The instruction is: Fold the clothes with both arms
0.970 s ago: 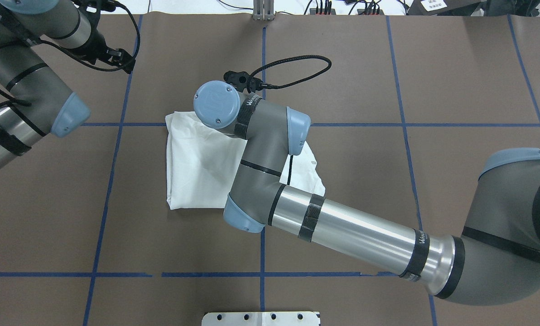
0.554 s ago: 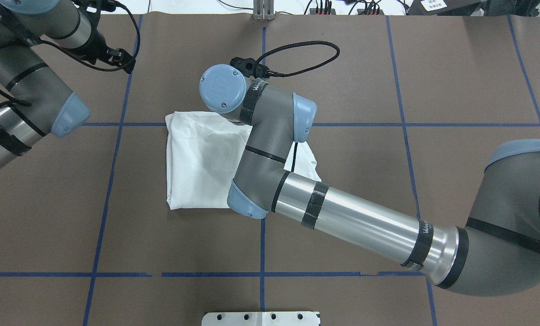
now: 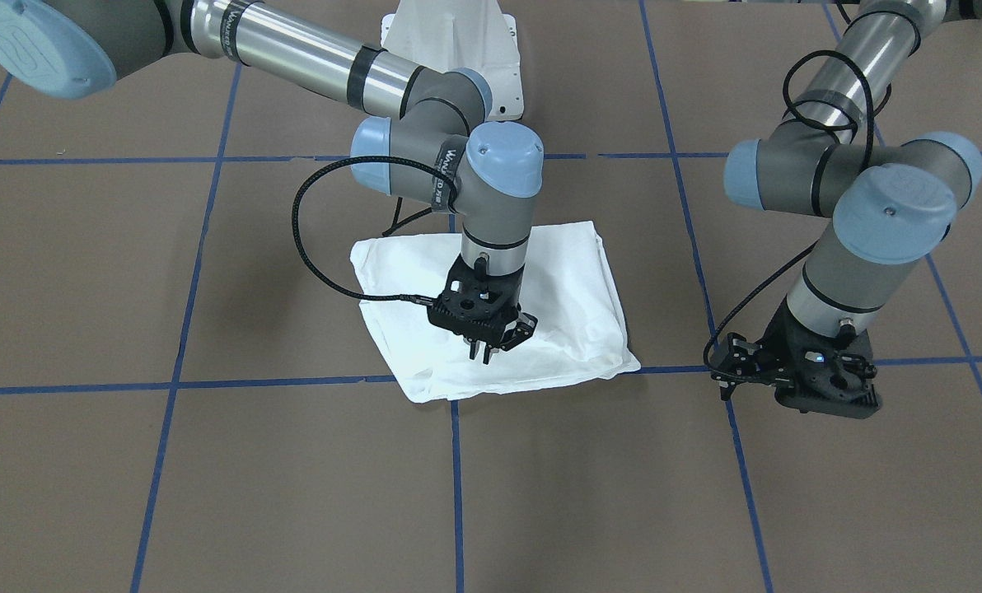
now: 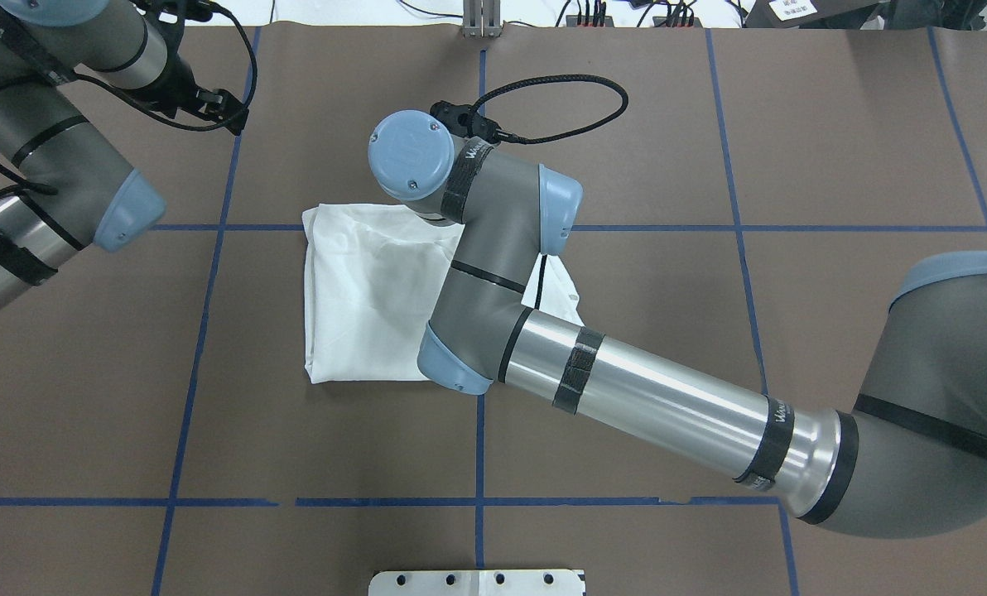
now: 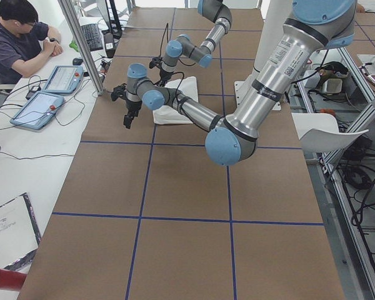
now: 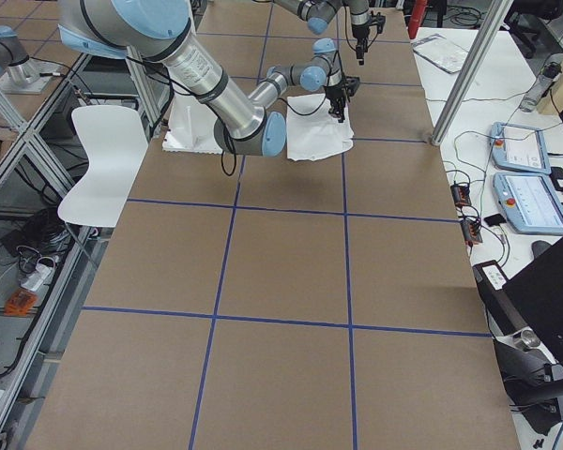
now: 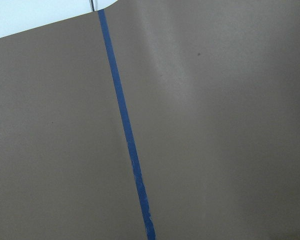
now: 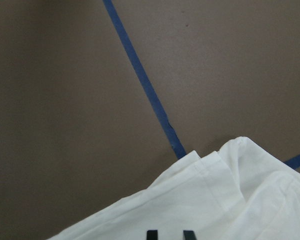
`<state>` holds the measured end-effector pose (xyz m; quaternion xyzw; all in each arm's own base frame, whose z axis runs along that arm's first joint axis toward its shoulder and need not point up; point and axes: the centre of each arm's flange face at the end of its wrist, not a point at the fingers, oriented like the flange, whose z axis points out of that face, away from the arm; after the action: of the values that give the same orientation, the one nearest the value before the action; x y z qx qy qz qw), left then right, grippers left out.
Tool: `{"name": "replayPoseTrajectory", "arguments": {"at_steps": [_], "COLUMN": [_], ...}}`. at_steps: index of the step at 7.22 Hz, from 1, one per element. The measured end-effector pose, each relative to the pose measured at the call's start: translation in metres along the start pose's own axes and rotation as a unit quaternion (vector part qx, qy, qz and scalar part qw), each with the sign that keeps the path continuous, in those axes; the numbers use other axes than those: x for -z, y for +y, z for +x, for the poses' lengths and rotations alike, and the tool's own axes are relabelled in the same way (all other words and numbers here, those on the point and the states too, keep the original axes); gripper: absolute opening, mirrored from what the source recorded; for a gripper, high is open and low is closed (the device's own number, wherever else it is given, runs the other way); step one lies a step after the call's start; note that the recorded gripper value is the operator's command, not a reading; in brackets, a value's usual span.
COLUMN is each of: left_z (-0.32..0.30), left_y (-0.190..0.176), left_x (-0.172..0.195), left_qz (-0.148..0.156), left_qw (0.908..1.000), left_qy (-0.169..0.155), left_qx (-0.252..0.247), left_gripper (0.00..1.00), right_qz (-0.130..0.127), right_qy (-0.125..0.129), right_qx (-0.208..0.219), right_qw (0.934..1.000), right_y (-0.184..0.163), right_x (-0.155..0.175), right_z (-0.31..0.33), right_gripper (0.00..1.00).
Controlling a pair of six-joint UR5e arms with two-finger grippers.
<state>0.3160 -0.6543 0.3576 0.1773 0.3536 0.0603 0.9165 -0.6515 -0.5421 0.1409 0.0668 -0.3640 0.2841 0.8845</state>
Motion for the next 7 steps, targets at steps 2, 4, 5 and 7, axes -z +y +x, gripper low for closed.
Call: {"name": "replayPoseTrajectory", "arguments": {"at_steps": [2,4,5,7], "left_z": [0.0,0.001,0.001,0.002], "left_y": [0.0,0.0,0.0,0.0], "left_x": [0.0,0.001,0.002,0.003], "left_qz": [0.0,0.001,0.001,0.003], "left_qw": [1.0,1.0,1.0,1.0], "left_qy": [0.0,0.0,0.001,0.002], "left_qx": [0.0,0.0,-0.001,-0.001], "left_gripper": [1.0,1.0,1.0,1.0], "right_qz": [-0.017,-0.021,-0.021,-0.02], "right_qy": [0.029,0.052,0.056,0.06], "right_qx": [-0.086,-0.127,-0.134,-0.145], "right_qw": [0.9957,0.9903,0.9892,0.9874], "right_y": [0.002,0.003,0.004,0.007], "right_x": [-0.005,-0.009,-0.009,-0.012], "right_z": [0.006,0.01,0.011,0.013], "right_gripper": [0.8,0.8,0.73,0.69]}}
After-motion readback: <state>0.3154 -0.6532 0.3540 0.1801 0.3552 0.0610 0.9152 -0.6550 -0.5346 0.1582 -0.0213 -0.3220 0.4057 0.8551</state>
